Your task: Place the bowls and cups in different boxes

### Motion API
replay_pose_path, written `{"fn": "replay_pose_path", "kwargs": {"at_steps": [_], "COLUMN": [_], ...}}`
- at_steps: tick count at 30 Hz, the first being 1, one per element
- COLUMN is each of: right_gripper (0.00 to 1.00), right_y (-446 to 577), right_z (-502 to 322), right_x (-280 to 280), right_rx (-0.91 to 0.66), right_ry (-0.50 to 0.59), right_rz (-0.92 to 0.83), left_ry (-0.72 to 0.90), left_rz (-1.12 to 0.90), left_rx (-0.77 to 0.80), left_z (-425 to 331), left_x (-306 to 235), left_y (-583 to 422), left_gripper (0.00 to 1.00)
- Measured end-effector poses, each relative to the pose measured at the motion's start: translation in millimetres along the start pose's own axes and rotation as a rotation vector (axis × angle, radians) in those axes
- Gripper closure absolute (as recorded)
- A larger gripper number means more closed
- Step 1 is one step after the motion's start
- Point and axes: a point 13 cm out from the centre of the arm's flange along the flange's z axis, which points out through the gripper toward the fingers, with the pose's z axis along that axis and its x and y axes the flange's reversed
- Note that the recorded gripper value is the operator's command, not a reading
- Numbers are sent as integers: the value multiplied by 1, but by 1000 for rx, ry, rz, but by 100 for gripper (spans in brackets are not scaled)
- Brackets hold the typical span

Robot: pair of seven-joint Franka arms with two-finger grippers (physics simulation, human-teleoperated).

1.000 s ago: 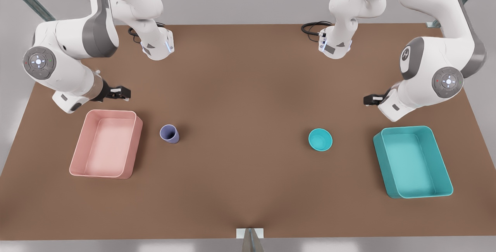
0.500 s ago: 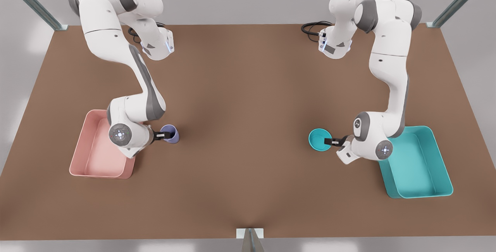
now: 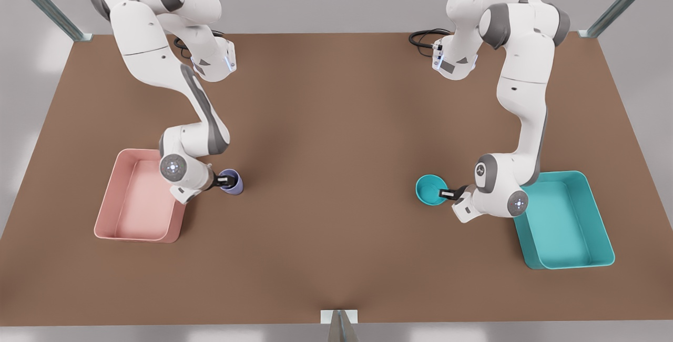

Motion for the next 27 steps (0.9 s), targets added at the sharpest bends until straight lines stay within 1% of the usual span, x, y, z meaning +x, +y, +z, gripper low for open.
{"fn": "replay_pose_path", "kwargs": {"at_steps": [1,2,3,5,6,7,9,12,14,16,18,20,23,25,27], "right_gripper": [4,25,41,61,74,79,79,79,79,79,79,79,79,79,79], "right_y": [0,0,0,0,0,1,3,3,3,-5,-57,-135,-246,-260,-250], "right_z": [5,6,4,-3,-5,-6,-4,-14,-66,-160,-216,-229,-195,-156,-107], "right_x": [2,2,0,-4,-6,-8,-10,-12,-20,-44,-56,-51,-36,-33,-39], "right_rx": [-1,-2,-4,-9,-12,-17,-24,-19,-19,-22,-17,-4,6,-6,-27], "right_ry": [-1,-7,-18,-39,-47,-50,-52,-69,-133,-232,-261,-229,-129,-59,-7], "right_rz": [1,3,4,5,5,4,-2,-14,-27,-30,9,71,149,118,62], "left_ry": [-1,-1,-4,-16,-27,-46,-102,-197,-216,-214,-197,-171,-127,-129,-143], "left_rz": [4,8,12,24,31,34,36,-51,-162,-283,-351,-373,-376,-356,-333], "left_rx": [-1,-1,-1,-5,-13,-31,-100,-229,-286,-294,-284,-275,-269,-271,-281], "left_z": [0,1,0,-8,-21,-44,-112,-223,-266,-286,-280,-256,-198,-173,-156], "left_x": [-1,-1,-2,-5,-8,-11,-13,-7,20,58,81,86,75,63,51], "left_y": [0,1,1,-1,1,7,28,113,189,265,314,342,373,380,384], "left_gripper": [79,79,79,79,79,79,79,79,79,79,79,79,79,79,79]}}
